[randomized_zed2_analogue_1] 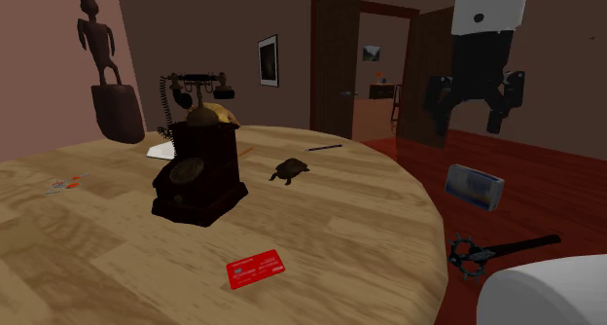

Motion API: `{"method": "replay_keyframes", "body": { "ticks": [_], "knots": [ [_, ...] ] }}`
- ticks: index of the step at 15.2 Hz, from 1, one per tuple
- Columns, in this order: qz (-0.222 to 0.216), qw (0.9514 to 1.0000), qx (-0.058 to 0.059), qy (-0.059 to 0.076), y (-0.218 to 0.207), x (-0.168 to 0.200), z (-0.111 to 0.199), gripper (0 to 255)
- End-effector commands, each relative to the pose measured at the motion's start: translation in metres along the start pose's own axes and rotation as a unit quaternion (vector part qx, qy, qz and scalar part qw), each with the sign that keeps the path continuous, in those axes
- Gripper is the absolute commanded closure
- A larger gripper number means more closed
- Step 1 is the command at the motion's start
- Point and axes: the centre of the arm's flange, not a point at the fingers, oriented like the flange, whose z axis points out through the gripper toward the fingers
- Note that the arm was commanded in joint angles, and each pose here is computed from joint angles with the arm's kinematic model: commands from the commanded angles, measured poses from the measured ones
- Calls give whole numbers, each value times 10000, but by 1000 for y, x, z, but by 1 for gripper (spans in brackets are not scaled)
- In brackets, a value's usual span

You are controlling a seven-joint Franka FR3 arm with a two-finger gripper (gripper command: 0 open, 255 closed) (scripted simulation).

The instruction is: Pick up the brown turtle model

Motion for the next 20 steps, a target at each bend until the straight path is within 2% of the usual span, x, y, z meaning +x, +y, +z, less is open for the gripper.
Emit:
{"method": "replay_keyframes", "body": {
  "ticks": [1, 10, 20],
  "knots": [
    [0, 10000, 0, 0, 0, 0, 0, 0],
    [648, 9975, -123, 261, -113, 30, 30, 0],
    [1365, 9888, -258, 550, -231, 83, 65, 0]
  ]
}}
